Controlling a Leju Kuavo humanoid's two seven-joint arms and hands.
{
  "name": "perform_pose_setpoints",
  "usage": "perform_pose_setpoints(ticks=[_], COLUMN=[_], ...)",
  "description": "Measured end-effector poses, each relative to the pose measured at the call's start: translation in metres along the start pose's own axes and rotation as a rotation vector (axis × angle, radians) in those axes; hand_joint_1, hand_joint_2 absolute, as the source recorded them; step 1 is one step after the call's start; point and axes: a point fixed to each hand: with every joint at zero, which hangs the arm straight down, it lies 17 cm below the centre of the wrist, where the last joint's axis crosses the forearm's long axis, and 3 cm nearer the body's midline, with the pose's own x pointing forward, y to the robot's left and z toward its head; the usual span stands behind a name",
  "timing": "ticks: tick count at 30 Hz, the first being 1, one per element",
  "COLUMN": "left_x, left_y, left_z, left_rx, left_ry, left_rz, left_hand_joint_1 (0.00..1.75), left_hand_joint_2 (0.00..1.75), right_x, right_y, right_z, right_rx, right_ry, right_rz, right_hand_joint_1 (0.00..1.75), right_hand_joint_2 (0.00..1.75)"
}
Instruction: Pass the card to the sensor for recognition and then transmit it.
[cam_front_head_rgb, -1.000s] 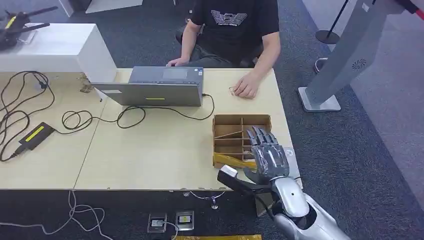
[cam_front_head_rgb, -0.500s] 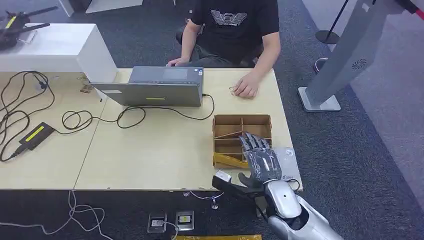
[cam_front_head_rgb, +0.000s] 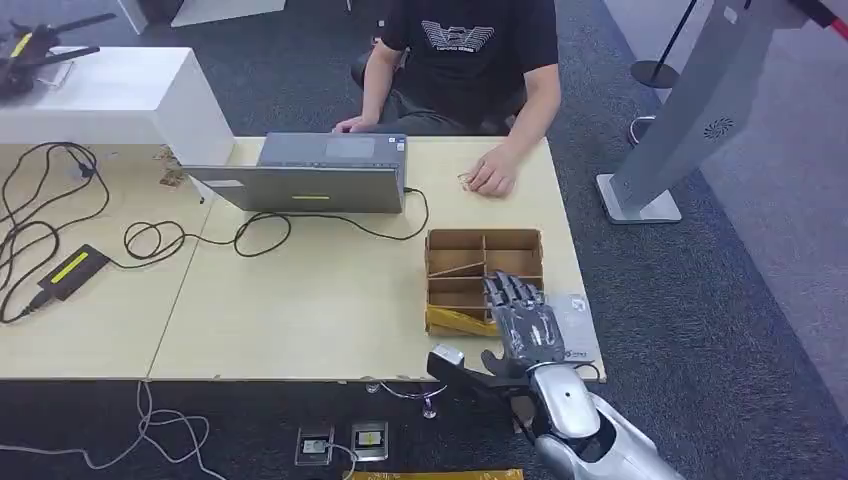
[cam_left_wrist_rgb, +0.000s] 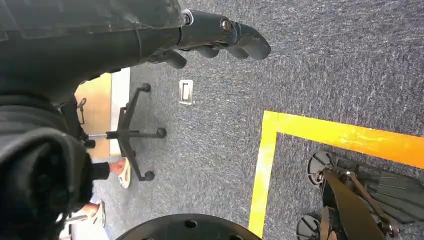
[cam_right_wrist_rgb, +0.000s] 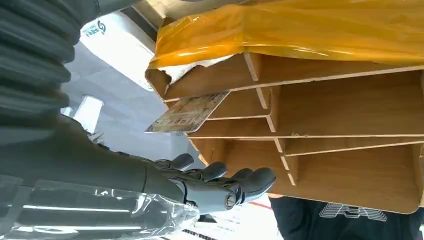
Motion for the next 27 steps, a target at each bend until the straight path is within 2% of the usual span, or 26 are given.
perform_pose_setpoints(ticks=[16, 27], left_x=[0.0, 0.001], left_y=[0.0, 0.002], left_z=[0.0, -0.001], left_rx=[-0.001, -0.004], left_ry=[0.0, -0.005], left_rz=[-0.001, -0.002], left_hand_joint_1=[0.0, 0.0], left_hand_joint_2=[0.0, 0.0], right_x=[-0.008, -0.017], right_y=[0.005, -0.006], right_z=[-0.001, -0.008], right_rx=[-0.011, -0.072], right_ry=[0.014, 0.033], right_rz=[0.019, 0.013], right_hand_joint_1=[0.0, 0.0], right_hand_joint_2=[1.75, 1.75])
